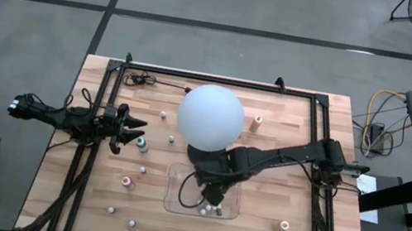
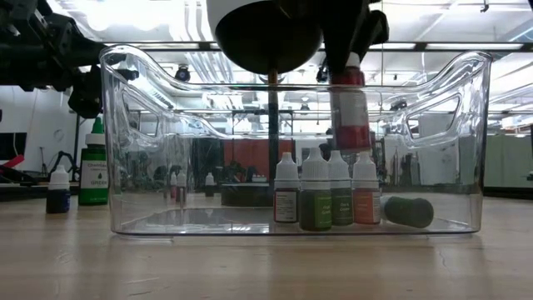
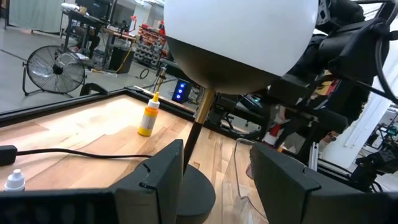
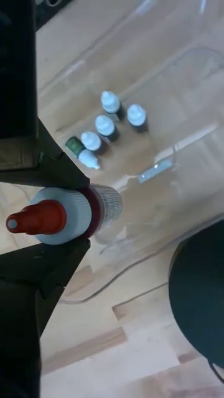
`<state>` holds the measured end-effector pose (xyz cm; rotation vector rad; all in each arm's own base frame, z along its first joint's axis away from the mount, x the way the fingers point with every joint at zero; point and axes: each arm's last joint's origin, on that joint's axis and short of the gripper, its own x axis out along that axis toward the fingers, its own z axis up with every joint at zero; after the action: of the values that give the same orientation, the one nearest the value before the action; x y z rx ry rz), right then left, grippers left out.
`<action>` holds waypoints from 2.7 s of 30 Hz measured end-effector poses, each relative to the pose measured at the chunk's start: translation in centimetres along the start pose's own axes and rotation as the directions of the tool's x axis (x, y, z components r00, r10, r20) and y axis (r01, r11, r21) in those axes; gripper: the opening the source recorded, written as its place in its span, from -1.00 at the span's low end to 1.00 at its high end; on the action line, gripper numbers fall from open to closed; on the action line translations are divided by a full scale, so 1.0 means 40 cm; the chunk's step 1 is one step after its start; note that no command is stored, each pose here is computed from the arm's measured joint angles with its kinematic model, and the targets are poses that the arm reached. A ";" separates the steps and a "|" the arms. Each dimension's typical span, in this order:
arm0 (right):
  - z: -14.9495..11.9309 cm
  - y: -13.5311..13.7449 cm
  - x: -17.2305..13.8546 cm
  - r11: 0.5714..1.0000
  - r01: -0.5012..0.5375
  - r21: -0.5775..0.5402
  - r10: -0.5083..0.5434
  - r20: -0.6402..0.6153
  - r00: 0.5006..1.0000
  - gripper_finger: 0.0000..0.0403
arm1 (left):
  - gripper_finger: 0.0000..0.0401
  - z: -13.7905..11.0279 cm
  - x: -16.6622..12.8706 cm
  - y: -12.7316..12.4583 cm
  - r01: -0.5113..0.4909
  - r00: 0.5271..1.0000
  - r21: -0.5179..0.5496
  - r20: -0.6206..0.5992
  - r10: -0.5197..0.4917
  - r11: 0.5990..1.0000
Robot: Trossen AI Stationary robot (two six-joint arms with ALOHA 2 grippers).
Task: Pick & Place food coloring
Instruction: Put the big red food coloring bottle into the transparent bin, then put the bottom big yellow food coloring bottle into the transparent bin
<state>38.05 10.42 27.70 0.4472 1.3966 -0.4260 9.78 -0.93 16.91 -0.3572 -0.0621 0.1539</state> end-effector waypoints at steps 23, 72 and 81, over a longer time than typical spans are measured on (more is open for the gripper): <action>0.013 -0.022 0.083 0.997 0.027 0.079 -0.028 0.015 0.999 -0.43 | -0.20 0.000 0.000 0.000 0.000 1.000 0.000 -0.001 0.000 1.000; -0.040 -0.022 0.038 0.996 -0.047 0.071 0.042 0.066 0.997 -0.08 | -0.20 0.000 0.000 0.000 0.000 1.000 0.000 0.000 0.000 1.000; -0.087 -0.046 -0.075 0.995 -0.100 -0.015 0.101 0.148 0.984 0.03 | -0.20 0.000 0.000 0.000 0.000 1.000 0.000 0.000 0.000 1.000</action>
<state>33.78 10.80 30.18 0.4689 1.2249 -0.3644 9.79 -0.93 16.91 -0.3572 -0.0622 0.1541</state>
